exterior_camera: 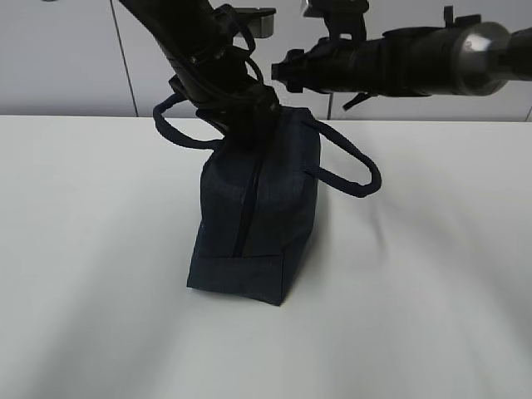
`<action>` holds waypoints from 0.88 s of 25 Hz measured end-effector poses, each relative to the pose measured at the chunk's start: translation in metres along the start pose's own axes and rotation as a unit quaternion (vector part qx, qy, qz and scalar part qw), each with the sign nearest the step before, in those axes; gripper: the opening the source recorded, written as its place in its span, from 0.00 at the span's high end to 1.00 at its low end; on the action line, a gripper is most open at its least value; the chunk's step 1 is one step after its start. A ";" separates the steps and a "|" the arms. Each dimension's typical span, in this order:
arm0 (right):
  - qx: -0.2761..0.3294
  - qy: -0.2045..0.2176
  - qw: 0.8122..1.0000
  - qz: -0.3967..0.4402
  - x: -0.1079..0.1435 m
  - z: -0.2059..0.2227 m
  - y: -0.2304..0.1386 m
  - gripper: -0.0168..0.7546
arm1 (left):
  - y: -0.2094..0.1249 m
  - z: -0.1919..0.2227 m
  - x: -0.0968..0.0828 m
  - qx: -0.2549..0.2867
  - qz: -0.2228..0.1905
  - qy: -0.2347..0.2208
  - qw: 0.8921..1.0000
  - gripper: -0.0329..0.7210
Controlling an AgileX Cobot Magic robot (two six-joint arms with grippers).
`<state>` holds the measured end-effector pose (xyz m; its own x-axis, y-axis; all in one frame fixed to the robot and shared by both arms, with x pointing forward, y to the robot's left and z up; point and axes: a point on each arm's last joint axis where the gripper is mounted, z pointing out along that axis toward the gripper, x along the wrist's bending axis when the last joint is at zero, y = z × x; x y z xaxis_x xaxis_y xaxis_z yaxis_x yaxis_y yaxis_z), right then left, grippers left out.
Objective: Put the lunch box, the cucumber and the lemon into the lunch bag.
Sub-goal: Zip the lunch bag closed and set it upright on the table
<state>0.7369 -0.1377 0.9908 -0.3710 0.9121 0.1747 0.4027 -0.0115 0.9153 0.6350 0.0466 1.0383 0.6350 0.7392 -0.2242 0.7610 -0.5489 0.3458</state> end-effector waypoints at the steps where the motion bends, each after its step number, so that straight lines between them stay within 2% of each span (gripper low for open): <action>1: -0.006 0.004 1.000 -0.007 0.002 -0.004 0.006 0.43 | 0.000 0.000 0.000 0.000 0.000 0.000 1.000 0.97; 8: -0.025 0.009 0.999 -0.047 0.004 -0.019 0.027 0.43 | 0.000 0.000 0.000 0.000 0.001 0.000 1.000 0.97; 17: -0.024 -0.011 0.998 -0.051 -0.016 -0.029 0.030 0.43 | 0.000 0.000 0.002 -0.001 -0.001 0.001 1.000 0.97; 22: -0.024 0.011 0.997 -0.079 -0.012 -0.045 0.037 0.51 | 0.002 0.000 0.002 -0.012 -0.001 0.003 1.000 0.97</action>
<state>0.7185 -0.1675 1.0390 -0.4459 0.8944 0.0348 0.2977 0.1116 0.9481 0.6378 0.0471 1.0390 0.6329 0.7426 -0.2190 0.7585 -0.5379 0.3679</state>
